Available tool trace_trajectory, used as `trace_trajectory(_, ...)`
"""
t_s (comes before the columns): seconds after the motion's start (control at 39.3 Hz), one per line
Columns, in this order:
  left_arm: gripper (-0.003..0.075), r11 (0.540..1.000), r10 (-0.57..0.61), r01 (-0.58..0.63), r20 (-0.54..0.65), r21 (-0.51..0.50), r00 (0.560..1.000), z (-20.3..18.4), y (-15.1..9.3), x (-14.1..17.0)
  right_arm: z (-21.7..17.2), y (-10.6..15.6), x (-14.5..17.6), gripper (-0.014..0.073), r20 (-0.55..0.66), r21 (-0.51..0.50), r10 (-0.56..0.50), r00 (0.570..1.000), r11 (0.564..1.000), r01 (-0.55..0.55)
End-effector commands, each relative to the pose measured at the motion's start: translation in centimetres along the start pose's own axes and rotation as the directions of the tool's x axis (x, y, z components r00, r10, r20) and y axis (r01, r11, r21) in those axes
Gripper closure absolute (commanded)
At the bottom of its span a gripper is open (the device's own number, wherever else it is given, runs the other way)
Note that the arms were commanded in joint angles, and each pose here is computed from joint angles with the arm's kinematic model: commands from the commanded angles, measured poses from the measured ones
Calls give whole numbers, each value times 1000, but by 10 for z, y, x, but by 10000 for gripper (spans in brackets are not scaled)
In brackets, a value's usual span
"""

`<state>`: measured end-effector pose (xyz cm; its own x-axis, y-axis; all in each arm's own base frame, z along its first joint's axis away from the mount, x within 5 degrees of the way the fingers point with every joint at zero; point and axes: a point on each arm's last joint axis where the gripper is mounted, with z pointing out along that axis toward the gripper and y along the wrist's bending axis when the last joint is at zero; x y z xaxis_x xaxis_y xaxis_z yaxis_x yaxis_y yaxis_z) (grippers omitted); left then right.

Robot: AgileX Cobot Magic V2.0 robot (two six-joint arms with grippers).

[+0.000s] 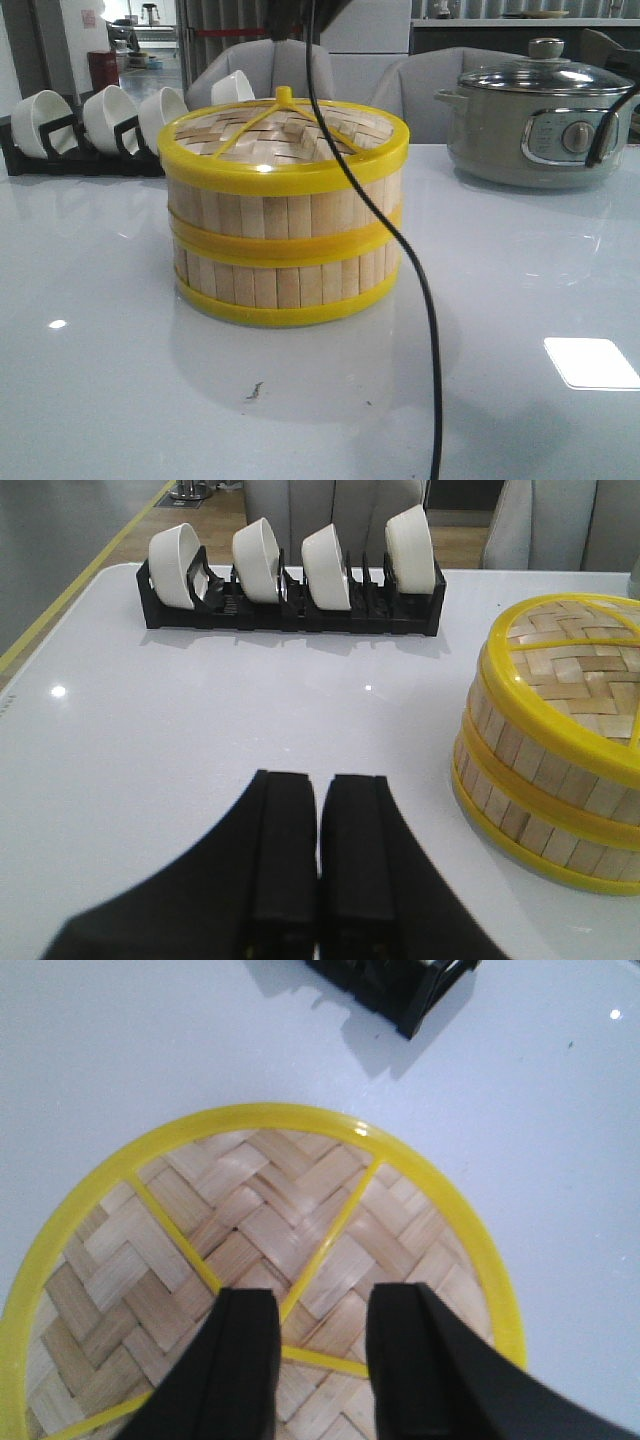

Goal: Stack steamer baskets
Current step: 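Raise the right gripper away from the lidded stack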

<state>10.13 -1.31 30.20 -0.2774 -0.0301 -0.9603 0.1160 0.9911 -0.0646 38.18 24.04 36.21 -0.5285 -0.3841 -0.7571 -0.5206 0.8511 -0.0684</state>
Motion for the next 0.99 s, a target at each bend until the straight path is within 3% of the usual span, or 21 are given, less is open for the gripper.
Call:
trace_trajectory(0.0, 623, 1000, 0, 1, 112, -4, 994, -3, 0, -17, -63, -13, -32, 260, 217, 39, -9, 976, 999, 0)
trace_trajectory(0.15, 623, 1000, 0, 1, 112, -4, 994, -3, 0, -17, -98, -30, -33, 260, 291, 70, 7, 957, 997, -29)
trace_trajectory(0.38, 623, 1000, 0, 1, 112, -4, 994, -3, 0, -17, -142, -59, -6, 260, 399, 131, 23, 917, 988, -81)
trace_trajectory(0.59, 623, 1000, 0, 1, 112, -4, 994, -3, 0, -17, -173, -82, 40, 260, 453, 194, 44, 891, 970, -147)
trace_trajectory(0.71, 623, 1000, 0, 1, 112, -4, 994, -3, 0, -17, -200, -94, 73, 260, 521, 237, 61, 852, 948, -213)
trace_trajectory(0.82, 623, 1000, 0, 1, 112, -4, 994, -3, 0, -17, -219, -101, 101, 260, 566, 266, 87, 820, 922, -281)
trace_trajectory(0.97, 623, 1000, 0, 1, 112, -4, 994, -3, 0, -17, -239, -101, 143, 260, 585, 319, 97, 805, 885, -338)
